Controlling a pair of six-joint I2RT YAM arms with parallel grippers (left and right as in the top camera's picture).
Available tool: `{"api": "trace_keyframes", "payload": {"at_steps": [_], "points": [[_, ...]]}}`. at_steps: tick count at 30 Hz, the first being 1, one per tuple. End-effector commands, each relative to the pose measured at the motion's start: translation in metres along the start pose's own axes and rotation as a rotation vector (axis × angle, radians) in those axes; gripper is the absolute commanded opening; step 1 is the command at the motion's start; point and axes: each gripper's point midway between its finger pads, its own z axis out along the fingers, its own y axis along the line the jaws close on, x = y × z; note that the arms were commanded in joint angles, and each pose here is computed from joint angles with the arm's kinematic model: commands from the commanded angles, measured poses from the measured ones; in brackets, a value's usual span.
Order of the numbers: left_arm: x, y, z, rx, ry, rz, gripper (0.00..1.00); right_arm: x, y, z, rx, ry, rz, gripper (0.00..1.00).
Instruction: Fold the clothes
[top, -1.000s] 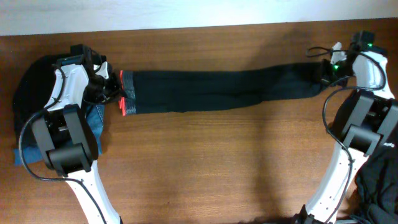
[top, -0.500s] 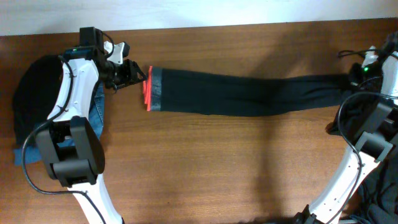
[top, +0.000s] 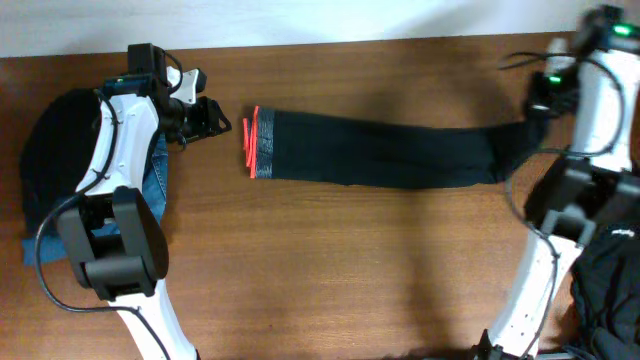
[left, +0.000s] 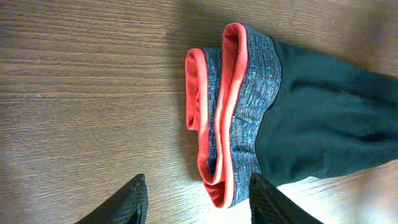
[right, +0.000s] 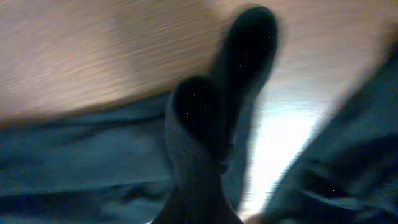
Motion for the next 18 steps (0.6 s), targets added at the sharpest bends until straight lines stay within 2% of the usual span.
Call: {"api": "trace_keyframes", "payload": {"at_steps": [1, 12, 18], "points": [[-0.008, -0.001, -0.012, -0.013, -0.036, 0.035, 0.52, 0.002, 0.079, -0.019, -0.025, -0.021, -0.176, 0.04], [-0.011, -0.001, -0.012, -0.016, -0.048, 0.041, 0.52, 0.044, 0.22, -0.01, -0.072, 0.035, -0.464, 0.04], [-0.011, -0.001, -0.012, -0.016, -0.049, 0.041, 0.52, 0.063, 0.256, -0.002, -0.081, 0.058, -0.545, 0.04]]}}
